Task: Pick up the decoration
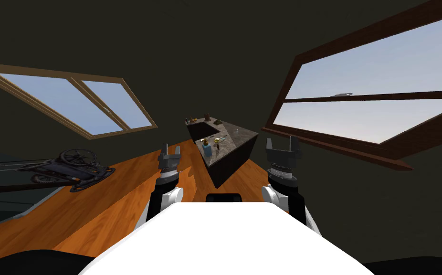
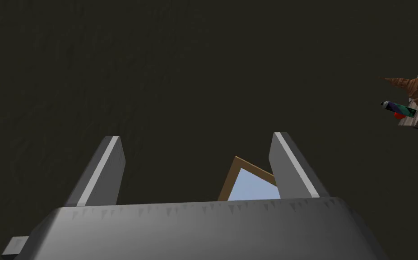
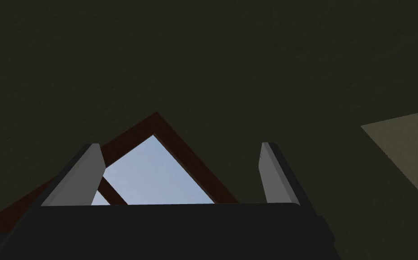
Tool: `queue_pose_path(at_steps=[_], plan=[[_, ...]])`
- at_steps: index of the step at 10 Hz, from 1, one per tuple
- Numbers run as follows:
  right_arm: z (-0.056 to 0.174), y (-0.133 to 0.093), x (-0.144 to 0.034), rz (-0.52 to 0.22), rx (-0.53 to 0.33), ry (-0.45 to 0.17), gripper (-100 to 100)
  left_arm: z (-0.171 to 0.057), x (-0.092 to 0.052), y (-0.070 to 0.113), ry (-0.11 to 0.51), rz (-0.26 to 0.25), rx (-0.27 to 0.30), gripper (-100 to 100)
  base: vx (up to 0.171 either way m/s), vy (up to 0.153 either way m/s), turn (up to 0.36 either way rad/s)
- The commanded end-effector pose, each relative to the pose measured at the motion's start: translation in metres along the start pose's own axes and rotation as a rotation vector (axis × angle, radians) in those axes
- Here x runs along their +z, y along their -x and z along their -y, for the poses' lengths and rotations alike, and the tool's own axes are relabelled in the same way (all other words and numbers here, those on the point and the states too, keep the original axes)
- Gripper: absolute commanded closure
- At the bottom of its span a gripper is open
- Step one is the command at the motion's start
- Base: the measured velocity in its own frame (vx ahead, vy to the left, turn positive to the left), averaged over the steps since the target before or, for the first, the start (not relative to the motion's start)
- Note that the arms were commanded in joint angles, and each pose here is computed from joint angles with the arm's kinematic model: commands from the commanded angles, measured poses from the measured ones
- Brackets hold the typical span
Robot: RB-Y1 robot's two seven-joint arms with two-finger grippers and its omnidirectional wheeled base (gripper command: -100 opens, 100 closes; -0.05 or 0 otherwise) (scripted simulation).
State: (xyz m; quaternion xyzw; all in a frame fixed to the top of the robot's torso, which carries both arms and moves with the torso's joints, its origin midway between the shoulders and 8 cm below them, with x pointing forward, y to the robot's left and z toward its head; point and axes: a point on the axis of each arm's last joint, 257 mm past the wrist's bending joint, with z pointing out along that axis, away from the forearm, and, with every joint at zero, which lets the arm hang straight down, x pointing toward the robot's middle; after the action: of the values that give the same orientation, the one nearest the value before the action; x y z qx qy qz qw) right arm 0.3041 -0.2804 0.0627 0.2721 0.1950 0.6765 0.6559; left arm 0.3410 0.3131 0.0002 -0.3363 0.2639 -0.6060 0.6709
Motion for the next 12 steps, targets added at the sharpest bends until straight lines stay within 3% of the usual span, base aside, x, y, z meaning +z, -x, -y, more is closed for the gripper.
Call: queue_pose_path(at_steps=[1, 5, 6, 10, 11, 12], plan=[[0.0, 0.0, 0.0, 0.0, 0.0, 0.0, 0, -0.011, 0.004, -0.005, 0.029, -0.029, -0.027, -100, 0.023, -0.06, 0.022], [0.0, 0.0, 0.0, 0.0, 0.0, 0.0, 0, -0.05, 0.014, -0.017, 0.129, -0.095, -0.119, -100, 0.059, -0.176, 0.031], [0.0, 0.0, 0.0, 0.0, 0.0, 0.0, 0, -0.051, 0.014, -0.017, 0.132, -0.095, -0.119, -100, 0.07, -0.149, 0.025], [0.0, 0.0, 0.0, 0.0, 0.0, 0.0, 0, -0.092, 0.024, -0.027, 0.249, -0.145, -0.204, -100, 0.064, -0.149, 0.025], [0.0, 0.0, 0.0, 0.0, 0.0, 0.0, 0, -0.092, 0.024, -0.027, 0.251, -0.145, -0.204, -100, 0.051, -0.125, 0.022], [0.0, 0.0, 0.0, 0.0, 0.0, 0.0, 0, -0.107, 0.027, -0.03, 0.297, -0.16, -0.231, -100, 0.051, -0.138, 0.026]])
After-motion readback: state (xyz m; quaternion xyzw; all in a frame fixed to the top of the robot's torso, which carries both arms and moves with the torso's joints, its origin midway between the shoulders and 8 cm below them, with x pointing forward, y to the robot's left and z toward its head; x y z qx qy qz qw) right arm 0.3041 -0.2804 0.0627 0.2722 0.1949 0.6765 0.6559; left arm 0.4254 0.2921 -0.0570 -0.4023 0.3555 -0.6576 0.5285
